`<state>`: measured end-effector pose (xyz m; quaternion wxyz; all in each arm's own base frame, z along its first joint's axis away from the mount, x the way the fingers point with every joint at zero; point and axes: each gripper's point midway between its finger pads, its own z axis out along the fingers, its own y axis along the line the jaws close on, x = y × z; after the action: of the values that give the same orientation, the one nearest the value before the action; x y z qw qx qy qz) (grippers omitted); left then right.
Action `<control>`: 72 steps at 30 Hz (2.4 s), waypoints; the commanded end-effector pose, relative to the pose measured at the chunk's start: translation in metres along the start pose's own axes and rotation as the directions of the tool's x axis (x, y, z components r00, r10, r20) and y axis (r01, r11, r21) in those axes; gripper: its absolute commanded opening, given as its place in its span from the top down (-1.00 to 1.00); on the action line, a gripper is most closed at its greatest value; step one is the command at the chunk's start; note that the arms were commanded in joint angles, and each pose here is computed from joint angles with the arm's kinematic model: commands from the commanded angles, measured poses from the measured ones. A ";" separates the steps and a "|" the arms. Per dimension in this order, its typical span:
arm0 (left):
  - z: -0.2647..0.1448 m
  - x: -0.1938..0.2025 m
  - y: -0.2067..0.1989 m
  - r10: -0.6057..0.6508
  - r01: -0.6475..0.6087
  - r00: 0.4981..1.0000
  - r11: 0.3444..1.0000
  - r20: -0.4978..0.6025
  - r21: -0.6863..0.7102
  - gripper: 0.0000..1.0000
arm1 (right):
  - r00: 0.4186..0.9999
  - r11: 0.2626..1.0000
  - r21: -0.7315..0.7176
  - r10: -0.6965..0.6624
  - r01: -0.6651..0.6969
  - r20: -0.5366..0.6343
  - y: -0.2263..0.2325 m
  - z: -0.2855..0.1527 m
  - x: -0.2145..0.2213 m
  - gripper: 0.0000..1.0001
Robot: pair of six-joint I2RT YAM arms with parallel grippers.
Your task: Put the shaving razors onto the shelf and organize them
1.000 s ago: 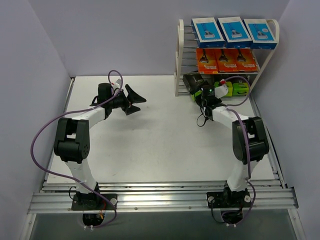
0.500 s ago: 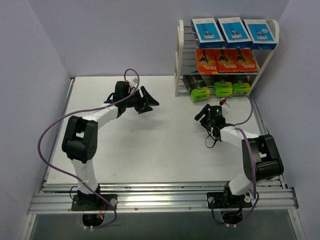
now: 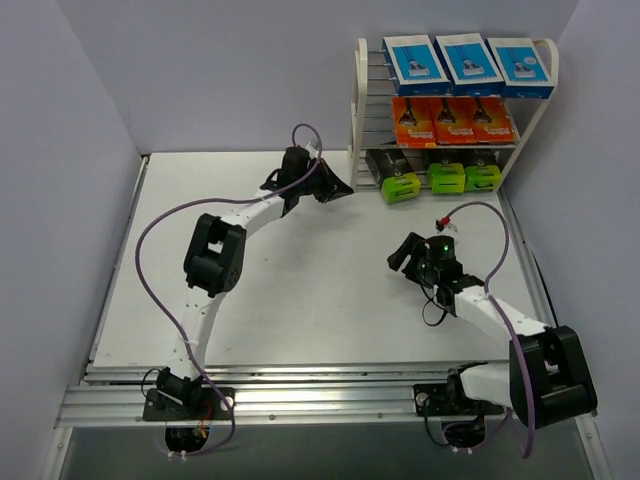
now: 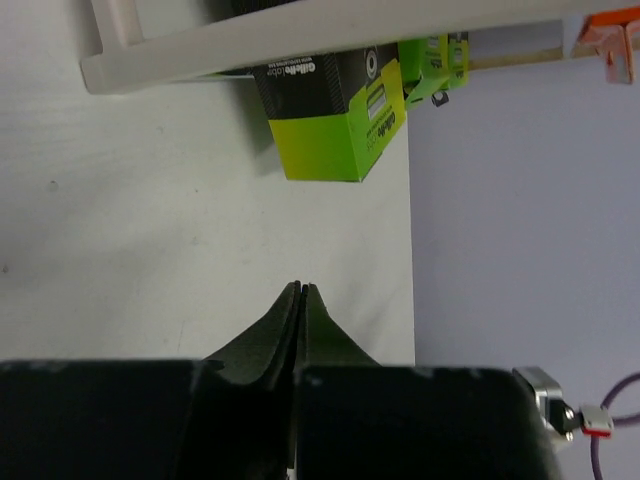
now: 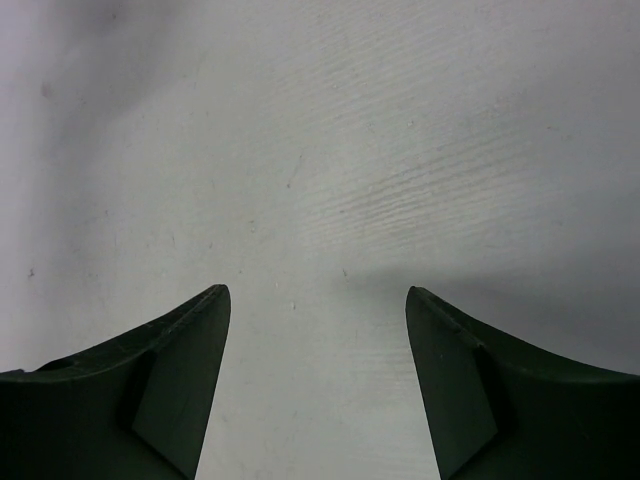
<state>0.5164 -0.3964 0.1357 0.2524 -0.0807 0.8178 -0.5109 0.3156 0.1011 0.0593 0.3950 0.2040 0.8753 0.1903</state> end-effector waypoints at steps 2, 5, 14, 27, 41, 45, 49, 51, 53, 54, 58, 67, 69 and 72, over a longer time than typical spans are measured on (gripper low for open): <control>0.029 -0.014 -0.036 -0.002 -0.004 0.993 0.999 0.116 0.054 0.95 | 0.998 0.999 -0.023 -0.034 0.033 -0.046 -0.002 -0.017 0.017 -0.32; 0.047 -0.011 -0.042 -0.027 0.018 0.988 0.998 0.152 0.062 0.95 | 0.999 0.999 -0.027 -0.027 0.026 -0.046 -0.003 -0.024 0.019 -0.32; 0.082 -0.020 -0.031 -0.091 0.096 0.959 0.995 0.267 -0.006 0.95 | 0.993 0.999 -0.037 -0.015 0.011 -0.118 -0.015 -0.031 0.048 -0.35; 0.104 -0.025 -0.004 -0.125 0.169 0.905 0.983 0.407 -0.073 0.95 | 0.991 0.997 -0.080 -0.023 0.013 -0.128 -0.010 -0.035 0.049 -0.36; 0.120 -0.037 -0.008 -0.121 0.143 0.849 0.990 0.514 -0.003 0.95 | 0.988 0.996 -0.088 -0.011 -0.003 -0.154 -0.011 -0.036 0.060 -0.36; 0.124 -0.039 -0.013 -0.128 0.130 0.829 0.991 0.545 0.035 0.95 | 0.987 0.996 -0.085 -0.007 -0.006 -0.158 -0.012 -0.036 0.060 -0.36; 0.129 -0.040 -0.013 -0.134 0.115 0.811 0.991 0.570 0.069 0.95 | 0.987 0.996 -0.083 -0.006 -0.008 -0.159 -0.012 -0.035 0.060 -0.36; 0.126 -0.044 -0.023 -0.112 0.079 0.801 0.993 0.588 0.083 0.95 | 0.986 0.997 -0.080 -0.006 -0.007 -0.165 -0.013 -0.035 0.062 -0.36; 0.124 -0.046 -0.032 -0.092 0.048 0.791 0.995 0.605 0.089 0.95 | 0.986 0.997 -0.077 -0.003 -0.009 -0.164 -0.014 -0.034 0.062 -0.36; 0.122 -0.047 -0.035 -0.065 0.022 0.787 0.997 0.614 0.078 0.95 | 0.986 0.997 -0.076 -0.003 -0.009 -0.165 -0.014 -0.034 0.063 -0.36; 0.124 -0.042 -0.041 -0.042 -0.013 0.777 0.996 0.628 0.083 0.95 | 0.986 0.997 -0.072 0.001 -0.013 -0.169 -0.015 -0.033 0.064 -0.36; 0.136 -0.021 -0.044 -0.018 -0.061 0.787 0.992 0.617 0.107 0.95 | 0.985 0.997 -0.068 0.012 -0.024 -0.171 -0.017 -0.030 0.066 -0.35; 0.136 -0.020 -0.043 -0.016 -0.064 0.786 0.992 0.618 0.107 0.95 | 0.984 0.997 -0.065 0.016 -0.028 -0.176 -0.017 -0.029 0.067 -0.35; 0.138 -0.018 -0.039 -0.003 -0.074 0.781 0.993 0.624 0.097 0.95 | 0.985 0.998 -0.064 0.013 -0.025 -0.174 -0.017 -0.028 0.066 -0.35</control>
<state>0.5957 -0.5130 0.0967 0.4949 -0.2254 0.6933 -0.4729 0.2469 0.1128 0.0255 0.3155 0.1859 0.9006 0.2342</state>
